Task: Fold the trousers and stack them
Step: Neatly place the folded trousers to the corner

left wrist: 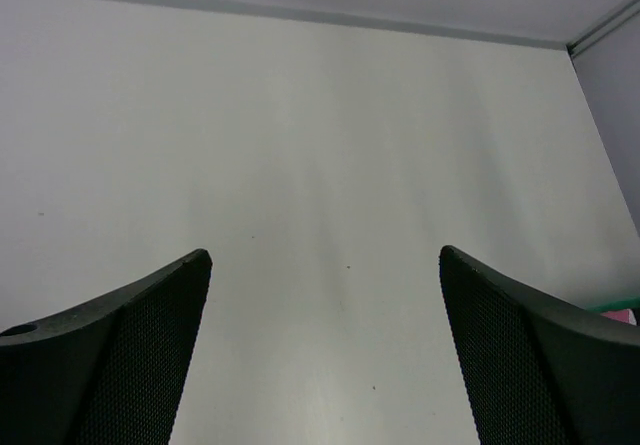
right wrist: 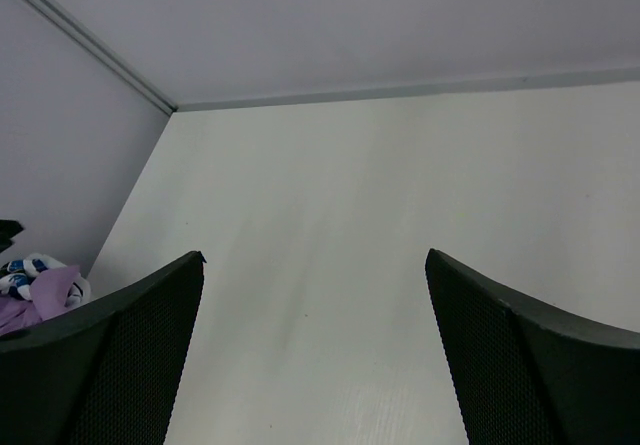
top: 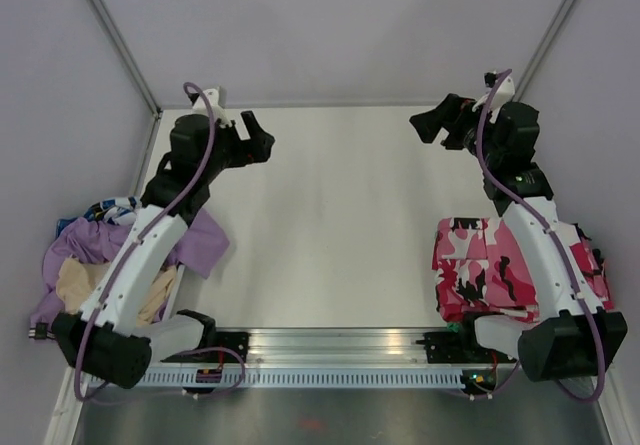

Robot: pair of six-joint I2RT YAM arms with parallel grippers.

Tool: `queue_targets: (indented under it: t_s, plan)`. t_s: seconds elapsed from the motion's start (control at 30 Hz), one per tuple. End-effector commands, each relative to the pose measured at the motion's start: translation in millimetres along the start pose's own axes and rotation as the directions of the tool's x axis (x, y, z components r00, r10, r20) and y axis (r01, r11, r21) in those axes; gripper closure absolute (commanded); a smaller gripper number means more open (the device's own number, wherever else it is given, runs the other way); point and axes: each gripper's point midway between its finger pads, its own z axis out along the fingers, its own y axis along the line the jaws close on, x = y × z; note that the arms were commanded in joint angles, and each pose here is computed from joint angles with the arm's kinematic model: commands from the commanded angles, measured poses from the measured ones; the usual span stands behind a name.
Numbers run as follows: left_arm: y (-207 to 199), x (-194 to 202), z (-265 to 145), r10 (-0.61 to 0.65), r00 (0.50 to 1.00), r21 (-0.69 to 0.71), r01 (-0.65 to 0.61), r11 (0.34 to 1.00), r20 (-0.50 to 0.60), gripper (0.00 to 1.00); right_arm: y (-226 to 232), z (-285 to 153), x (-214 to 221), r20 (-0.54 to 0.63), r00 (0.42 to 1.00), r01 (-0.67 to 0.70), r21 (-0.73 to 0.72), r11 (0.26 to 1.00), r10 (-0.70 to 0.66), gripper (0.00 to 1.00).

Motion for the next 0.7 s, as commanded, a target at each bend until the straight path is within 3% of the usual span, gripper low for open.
queue_targets:
  t_s: [0.0, 0.1, 0.13, 0.3, 0.5, 0.67]
  plan:
    - [2, -59, -85, 0.149, 0.969, -0.065, -0.138, 0.988, 0.196, 0.0, 13, -30, -29, 0.109, 0.991, 0.081, 0.025, 0.996, -0.083, 0.02]
    - [13, -51, -122, 0.114, 0.957, -0.089, -0.094, 0.992, 0.265, 0.0, 19, -39, -23, 0.132, 0.988, 0.089, -0.013, 0.996, -0.086, 0.02]
    - [20, -30, -121, 0.102, 0.965, -0.09, -0.082, 0.992, 0.241, 0.0, 25, -44, -23, 0.14, 0.986, 0.096, -0.034, 0.995, -0.09, 0.02]
    - [43, 3, -161, 0.033, 0.947, -0.117, 0.005, 0.993, 0.318, 0.0, 14, -62, -1, 0.143, 0.983, 0.111, 0.01, 0.994, -0.111, 0.02]
    - [68, 44, -162, -0.036, 0.956, -0.177, 0.091, 0.98, 0.29, 0.0, 14, -91, 11, 0.192, 0.973, 0.127, 0.03, 0.992, -0.13, 0.02]
    - [64, 47, -161, -0.022, 0.965, -0.161, 0.066, 0.985, 0.261, 0.0, 16, -107, 17, 0.217, 0.967, 0.126, 0.034, 0.991, -0.13, 0.02]
